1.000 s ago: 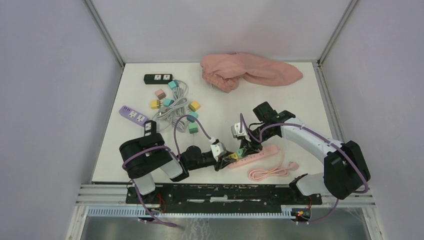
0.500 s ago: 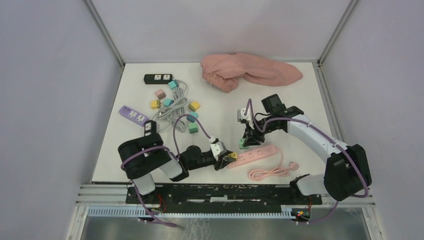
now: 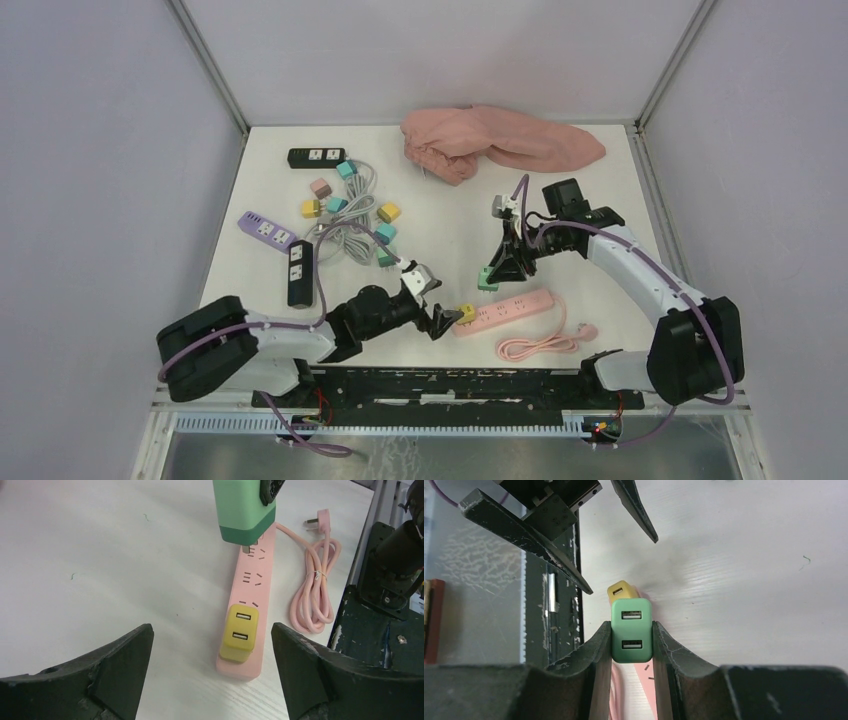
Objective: Pull the plug off the socket
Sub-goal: Remove the plug from the socket.
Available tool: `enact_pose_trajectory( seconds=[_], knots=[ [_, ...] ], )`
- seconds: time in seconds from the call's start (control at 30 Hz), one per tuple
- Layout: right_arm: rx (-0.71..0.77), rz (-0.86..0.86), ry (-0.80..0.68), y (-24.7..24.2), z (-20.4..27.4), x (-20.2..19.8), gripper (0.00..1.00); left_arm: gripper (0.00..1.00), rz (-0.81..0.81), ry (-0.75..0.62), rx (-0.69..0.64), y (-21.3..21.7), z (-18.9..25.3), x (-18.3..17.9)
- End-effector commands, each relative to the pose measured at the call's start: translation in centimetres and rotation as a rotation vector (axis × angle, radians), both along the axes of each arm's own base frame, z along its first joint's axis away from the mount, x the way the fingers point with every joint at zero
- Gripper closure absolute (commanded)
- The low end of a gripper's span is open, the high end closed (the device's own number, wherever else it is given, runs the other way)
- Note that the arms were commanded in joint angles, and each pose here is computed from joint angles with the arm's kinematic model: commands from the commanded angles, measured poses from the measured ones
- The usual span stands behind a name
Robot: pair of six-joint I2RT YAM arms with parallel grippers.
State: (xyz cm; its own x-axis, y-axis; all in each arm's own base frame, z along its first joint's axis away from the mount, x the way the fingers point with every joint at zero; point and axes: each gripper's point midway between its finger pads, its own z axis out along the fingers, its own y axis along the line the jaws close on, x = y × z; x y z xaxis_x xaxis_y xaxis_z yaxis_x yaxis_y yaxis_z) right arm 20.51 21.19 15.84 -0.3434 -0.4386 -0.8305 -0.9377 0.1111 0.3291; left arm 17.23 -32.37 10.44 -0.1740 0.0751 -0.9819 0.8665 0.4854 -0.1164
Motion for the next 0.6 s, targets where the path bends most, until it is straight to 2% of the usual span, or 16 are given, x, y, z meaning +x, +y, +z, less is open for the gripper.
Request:
enact_pose_trajectory(
  seconds=[0.0,0.03,0.23,0.57],
  knots=[
    [0.127,-0.032,0.083,1.3,3.0,1.0,0.99,0.03,0.098,0.066,-0.033,1.0,2.0,0.8],
    [0.132,-0.046,0.101,1.3,3.1,1.2,0.99,0.0,0.108,0.073,-0.052,1.2,2.7,0.8],
    [0.169,-0.093,0.198,1.6,3.5,1.9,0.98,0.01,0.126,0.14,-0.128,1.5,5.5,0.4],
    [0.177,-0.162,0.26,1.6,3.5,3.0,0.98,0.01,0.116,0.206,-0.199,0.9,7.8,0.0]
  ],
)
